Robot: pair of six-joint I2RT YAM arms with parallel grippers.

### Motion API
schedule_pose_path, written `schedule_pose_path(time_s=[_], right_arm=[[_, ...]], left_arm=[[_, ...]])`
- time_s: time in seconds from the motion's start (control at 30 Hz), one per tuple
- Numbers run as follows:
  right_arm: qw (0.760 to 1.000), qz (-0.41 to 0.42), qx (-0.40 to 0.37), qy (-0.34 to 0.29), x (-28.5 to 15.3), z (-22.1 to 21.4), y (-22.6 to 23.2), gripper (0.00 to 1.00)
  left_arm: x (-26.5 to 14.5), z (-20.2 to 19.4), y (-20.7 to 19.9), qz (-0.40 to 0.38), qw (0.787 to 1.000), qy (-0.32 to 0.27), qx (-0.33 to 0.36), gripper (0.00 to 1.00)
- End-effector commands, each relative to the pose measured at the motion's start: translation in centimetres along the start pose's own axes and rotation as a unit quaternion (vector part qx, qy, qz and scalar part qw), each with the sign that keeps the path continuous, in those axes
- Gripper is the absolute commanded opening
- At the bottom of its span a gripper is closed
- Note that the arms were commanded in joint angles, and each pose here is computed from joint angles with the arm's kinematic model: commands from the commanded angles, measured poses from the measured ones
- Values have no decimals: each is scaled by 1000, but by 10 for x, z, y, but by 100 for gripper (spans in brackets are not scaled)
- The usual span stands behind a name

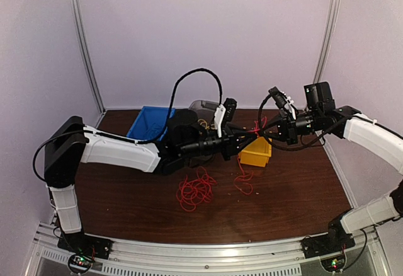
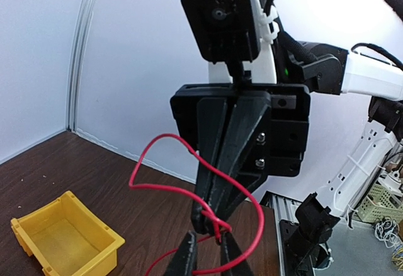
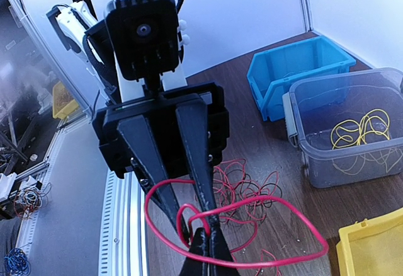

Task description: Untangle the cables

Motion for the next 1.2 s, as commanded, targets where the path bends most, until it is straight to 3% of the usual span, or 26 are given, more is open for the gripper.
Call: schedule_pose_path(time_s=[0.0,0.13,0.4,0.67,0.8,1.07,1.17], right_arm=[[1000,5,-12,-10,-2,3,5,0],[1000,7,-13,-13,-2,5,5,0],[997,-32,6,-63,-23,16,-7,0],[994,-51,34,-85,-31,17,-16,0],[995,-50,36,-83,-30,12,-17,0],[995,-39,39,-78,-29,7,-15,0],[996,-38,38,-78,-28,6,-14,0]], left_arm=[[3,13,-8,-18,999,-29,14,10],[1,8,-5,-4,1000,-30,5,0],[-20,-19,23,120,983,-73,-119,0],[-45,-40,31,133,961,-136,-203,0],[-44,-43,27,73,968,-134,-197,0],[-24,-12,8,19,988,-129,-79,33],[-14,-7,8,23,990,-121,-64,38]])
Point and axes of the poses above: each gripper's point midway between its finger pads, its own x axis out along the fingers, its own y axis along the line the jaws close on, z = x × y, the point moved 10 cm from there along -x, back along the fingers, and after that the axes turned 7 degrees about -x, right-handed, at the moved point
